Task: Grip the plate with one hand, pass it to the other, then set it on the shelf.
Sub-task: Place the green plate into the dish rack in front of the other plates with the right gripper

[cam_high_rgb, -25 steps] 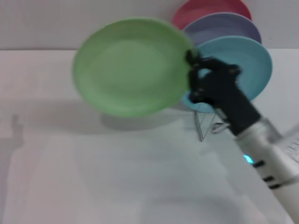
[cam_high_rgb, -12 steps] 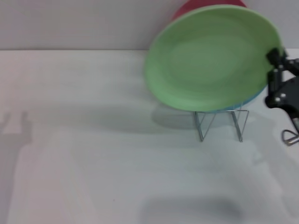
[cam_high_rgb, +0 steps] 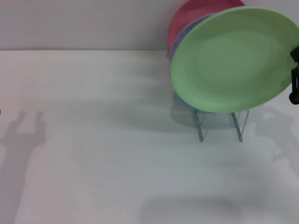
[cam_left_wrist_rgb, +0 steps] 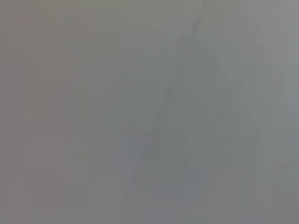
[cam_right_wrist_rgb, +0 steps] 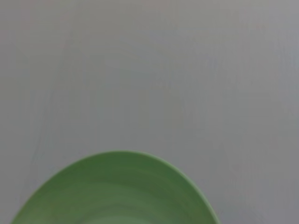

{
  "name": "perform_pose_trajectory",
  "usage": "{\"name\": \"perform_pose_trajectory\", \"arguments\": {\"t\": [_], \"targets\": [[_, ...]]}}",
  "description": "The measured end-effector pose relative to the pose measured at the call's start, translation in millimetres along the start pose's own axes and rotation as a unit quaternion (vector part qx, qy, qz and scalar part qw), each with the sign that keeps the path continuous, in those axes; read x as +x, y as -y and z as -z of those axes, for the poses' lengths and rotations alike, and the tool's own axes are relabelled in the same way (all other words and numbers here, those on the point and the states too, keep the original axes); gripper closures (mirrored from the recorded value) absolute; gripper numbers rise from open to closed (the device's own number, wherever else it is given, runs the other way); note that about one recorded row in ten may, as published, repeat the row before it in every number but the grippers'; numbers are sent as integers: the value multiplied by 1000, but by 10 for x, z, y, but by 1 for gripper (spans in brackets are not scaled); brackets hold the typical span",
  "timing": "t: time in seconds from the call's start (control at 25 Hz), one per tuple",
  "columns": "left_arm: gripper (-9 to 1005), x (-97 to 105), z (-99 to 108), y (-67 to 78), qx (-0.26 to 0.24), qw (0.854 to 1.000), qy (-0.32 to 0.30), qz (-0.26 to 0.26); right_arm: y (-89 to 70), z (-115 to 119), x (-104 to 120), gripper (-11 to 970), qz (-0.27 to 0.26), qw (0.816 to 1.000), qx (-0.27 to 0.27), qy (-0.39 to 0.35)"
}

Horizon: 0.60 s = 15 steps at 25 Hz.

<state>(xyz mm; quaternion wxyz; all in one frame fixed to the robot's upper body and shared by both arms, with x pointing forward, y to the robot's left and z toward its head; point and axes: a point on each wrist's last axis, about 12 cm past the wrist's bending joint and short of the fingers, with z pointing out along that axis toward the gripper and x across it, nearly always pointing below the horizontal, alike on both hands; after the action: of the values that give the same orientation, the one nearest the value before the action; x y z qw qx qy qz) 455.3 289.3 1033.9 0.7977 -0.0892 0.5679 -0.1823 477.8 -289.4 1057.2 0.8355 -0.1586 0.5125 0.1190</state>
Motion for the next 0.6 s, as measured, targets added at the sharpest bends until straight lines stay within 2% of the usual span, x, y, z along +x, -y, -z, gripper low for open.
{"name": "perform_pose_trajectory", "arguments": {"t": [0.6], "targets": [[521,10,-21,133,29,999,5,38,177,-69,-58,931,53,998,-24,8]]}}
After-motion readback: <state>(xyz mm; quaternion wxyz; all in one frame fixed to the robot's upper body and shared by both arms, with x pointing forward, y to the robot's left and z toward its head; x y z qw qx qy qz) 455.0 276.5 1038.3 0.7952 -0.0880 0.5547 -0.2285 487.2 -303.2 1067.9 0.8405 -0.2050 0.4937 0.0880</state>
